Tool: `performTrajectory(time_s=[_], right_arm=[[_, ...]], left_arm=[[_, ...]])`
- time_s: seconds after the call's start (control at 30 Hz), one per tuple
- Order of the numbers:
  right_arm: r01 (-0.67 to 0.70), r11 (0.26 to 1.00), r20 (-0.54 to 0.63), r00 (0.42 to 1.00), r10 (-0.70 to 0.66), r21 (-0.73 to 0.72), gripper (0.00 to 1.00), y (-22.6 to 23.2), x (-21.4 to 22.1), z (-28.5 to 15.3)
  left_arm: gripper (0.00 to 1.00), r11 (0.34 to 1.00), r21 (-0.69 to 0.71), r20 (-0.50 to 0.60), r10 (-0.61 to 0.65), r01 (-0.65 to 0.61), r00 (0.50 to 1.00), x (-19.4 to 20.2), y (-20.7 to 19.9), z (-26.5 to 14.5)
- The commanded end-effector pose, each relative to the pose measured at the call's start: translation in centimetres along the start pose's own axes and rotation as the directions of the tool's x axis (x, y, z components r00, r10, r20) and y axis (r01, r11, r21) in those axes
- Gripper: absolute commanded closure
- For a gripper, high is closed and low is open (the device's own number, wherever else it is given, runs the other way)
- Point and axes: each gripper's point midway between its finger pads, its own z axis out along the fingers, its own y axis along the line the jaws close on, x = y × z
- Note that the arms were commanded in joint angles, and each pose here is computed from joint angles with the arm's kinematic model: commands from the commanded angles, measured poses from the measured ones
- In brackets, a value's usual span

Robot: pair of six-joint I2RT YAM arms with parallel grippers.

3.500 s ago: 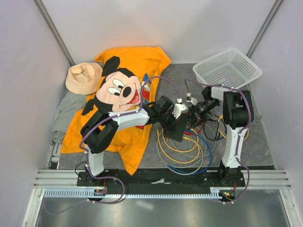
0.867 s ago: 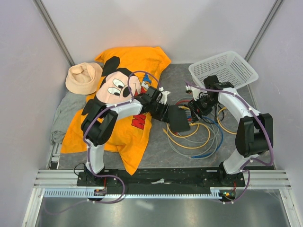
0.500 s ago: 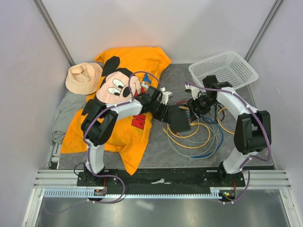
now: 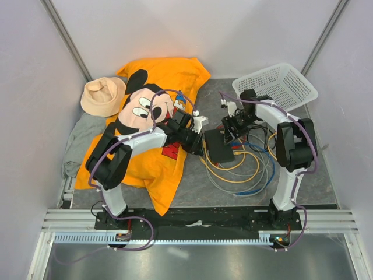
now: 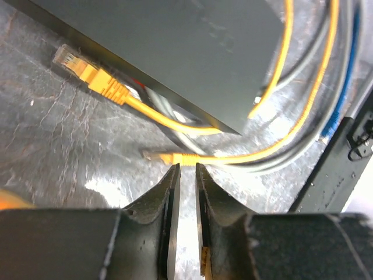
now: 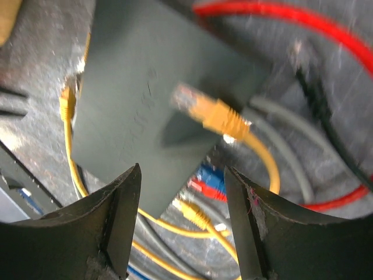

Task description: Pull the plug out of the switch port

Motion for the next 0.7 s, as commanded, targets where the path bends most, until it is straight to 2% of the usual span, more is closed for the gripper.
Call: performTrajectory(time_s=[0.0, 0.2, 0.27, 0.37, 0.47, 0.57, 0.67], right_arm=[[0.033, 0.999, 0.057, 0.998, -0.032, -0.014, 0.33, 0.4, -2.8, 0.3], [-0.024, 1.000, 0.008, 1.000, 0.024, -0.012, 0.34, 1.1, -2.4, 2.2], [-0.107, 0.994, -0.001, 0.994, 0.107, -0.032, 0.35, 2.6, -1.6, 2.6], [-0.133, 0.989, -0.001, 0.991, 0.133, -0.066, 0.36, 6.6, -0.7, 2.6], [-0.101, 0.992, 0.010, 0.995, 0.102, -0.078, 0.36, 9.5, -0.8, 2.2], [-0.095, 0.995, 0.032, 0.995, 0.097, -0.039, 0.36, 9.0, -1.9, 1.9], [-0.112, 0.992, 0.064, 0.991, 0.116, -0.058, 0.35, 7.8, -3.4, 1.4]], left_arm=[[0.76, 0.994, -0.028, 0.049, 0.109, -0.108, 0.993, -1.0, -0.6, -2.3], [0.76, 0.989, -0.038, 0.044, 0.144, -0.143, 0.989, -1.1, -1.0, -3.5], [0.76, 0.987, -0.038, 0.053, 0.160, -0.158, 0.986, -1.6, -1.2, -3.9], [0.75, 0.985, -0.043, 0.058, 0.169, -0.167, 0.984, -1.9, -1.3, -4.3], [0.75, 0.978, -0.054, 0.059, 0.204, -0.201, 0.977, -2.1, -1.1, -4.4], [0.75, 0.978, -0.058, 0.055, 0.203, -0.200, 0.978, -2.1, -1.0, -4.2], [0.74, 0.978, -0.061, 0.053, 0.202, -0.199, 0.978, -2.3, -0.8, -4.1]])
